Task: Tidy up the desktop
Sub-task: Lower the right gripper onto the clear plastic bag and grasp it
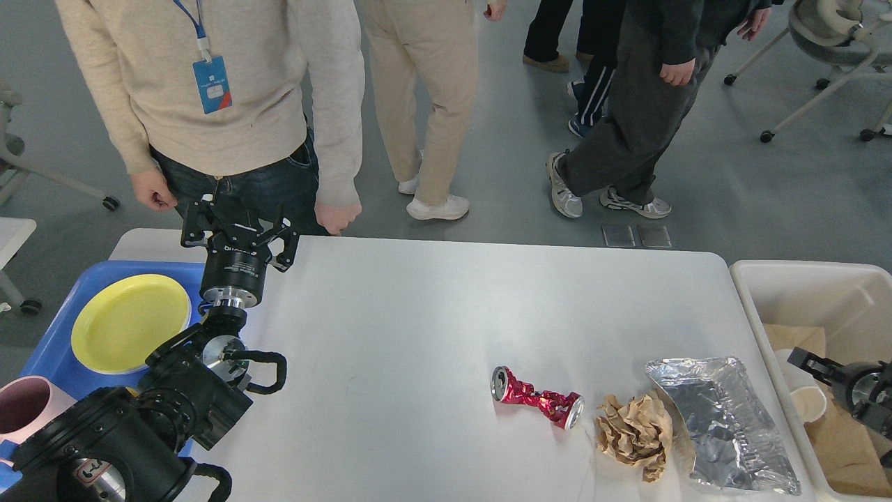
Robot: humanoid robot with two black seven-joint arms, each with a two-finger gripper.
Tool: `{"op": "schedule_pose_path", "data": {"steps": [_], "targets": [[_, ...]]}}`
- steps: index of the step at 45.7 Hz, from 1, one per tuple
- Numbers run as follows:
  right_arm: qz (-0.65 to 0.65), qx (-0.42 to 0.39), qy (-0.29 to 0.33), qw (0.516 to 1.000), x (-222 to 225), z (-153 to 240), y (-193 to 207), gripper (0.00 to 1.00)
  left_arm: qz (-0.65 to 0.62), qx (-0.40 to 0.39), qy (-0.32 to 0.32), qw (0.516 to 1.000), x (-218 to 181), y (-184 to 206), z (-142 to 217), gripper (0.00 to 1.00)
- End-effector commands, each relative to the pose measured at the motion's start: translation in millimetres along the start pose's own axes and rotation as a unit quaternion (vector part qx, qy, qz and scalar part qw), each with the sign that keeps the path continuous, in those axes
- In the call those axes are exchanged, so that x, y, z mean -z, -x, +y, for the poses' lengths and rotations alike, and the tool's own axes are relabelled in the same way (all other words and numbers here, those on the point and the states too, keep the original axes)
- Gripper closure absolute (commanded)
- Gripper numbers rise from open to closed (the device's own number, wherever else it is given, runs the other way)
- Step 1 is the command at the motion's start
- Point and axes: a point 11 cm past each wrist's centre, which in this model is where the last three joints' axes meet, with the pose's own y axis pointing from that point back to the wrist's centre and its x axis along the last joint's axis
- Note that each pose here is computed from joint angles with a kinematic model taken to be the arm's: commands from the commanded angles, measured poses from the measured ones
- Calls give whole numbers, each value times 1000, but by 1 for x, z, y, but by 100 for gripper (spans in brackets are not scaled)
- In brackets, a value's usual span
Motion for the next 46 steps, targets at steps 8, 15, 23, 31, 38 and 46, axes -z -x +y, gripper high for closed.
{"op": "schedule_pose_path", "data": {"steps": [8, 15, 23, 31, 38, 46], "targets": [[12, -16, -54, 998, 63, 2, -31, 0, 0, 0, 0, 1000, 0, 0, 0, 4], [86, -35, -105, 990, 134, 30, -86, 0, 0, 0, 0, 1000, 0, 0, 0, 4], [177, -48, -172, 968, 233, 89, -129, 0, 0, 0, 0, 1000, 0, 0, 0, 4], [235, 76, -201, 948, 293, 173, -142, 0, 0, 0, 0, 1000, 0, 0, 0, 4], [292, 193, -182, 919, 319, 237, -146, 0, -1, 0, 0, 1000, 0, 0, 0, 4], [317, 228, -172, 904, 323, 281, -153, 0, -1, 0, 0, 1000, 0, 0, 0, 4]]}}
